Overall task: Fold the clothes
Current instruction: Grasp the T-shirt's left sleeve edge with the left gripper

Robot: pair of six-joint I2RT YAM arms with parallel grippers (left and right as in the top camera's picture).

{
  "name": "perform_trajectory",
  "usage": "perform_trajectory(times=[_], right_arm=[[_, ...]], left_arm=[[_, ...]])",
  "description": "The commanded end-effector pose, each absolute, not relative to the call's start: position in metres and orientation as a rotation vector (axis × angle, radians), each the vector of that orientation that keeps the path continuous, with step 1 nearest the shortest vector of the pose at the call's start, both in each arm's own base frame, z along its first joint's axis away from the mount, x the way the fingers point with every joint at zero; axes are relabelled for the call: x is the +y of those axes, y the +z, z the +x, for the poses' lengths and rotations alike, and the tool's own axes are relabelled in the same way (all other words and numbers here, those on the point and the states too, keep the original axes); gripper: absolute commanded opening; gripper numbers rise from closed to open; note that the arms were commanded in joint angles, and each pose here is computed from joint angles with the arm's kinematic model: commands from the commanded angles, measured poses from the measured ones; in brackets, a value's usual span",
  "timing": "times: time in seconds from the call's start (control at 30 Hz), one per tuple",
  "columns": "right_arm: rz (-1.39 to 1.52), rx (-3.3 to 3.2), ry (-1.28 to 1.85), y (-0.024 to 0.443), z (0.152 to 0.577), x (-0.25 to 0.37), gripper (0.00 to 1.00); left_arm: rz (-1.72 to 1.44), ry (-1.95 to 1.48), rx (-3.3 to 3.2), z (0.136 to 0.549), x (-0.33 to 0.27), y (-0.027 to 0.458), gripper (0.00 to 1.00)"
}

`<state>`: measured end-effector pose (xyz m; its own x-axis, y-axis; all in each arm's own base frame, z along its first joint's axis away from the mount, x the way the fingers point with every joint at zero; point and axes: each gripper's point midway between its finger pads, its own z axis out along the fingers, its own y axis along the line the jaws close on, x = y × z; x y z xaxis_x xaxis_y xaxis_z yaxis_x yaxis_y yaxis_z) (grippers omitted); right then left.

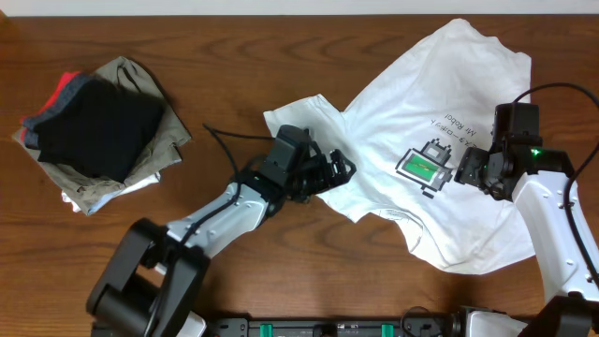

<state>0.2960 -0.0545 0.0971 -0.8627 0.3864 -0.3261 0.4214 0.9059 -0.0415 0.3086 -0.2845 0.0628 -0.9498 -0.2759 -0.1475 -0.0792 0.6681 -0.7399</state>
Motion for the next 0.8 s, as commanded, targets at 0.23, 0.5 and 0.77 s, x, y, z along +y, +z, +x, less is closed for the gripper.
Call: perform_trajectory(times=[0.23,0.5,0.77], right_arm=[[0.624,2.744,-0.144,0.1,0.297,-0.055,0.72],[0.617,2.751,-0.095,0.099,0.298,-0.049,0.73],[0.606,2.759,-0.046,0.099,0.299,-0.043,0.73]], left_arm=[[-0.574,-1.133,2.73,0.315,-0.278,0.019,0.98],[-0.729,-0.978,2.521,0.381,-0.205,0.022,0.98],[-0.654,-0.884,2.101,0.467,-0.13,0.081,0.98]])
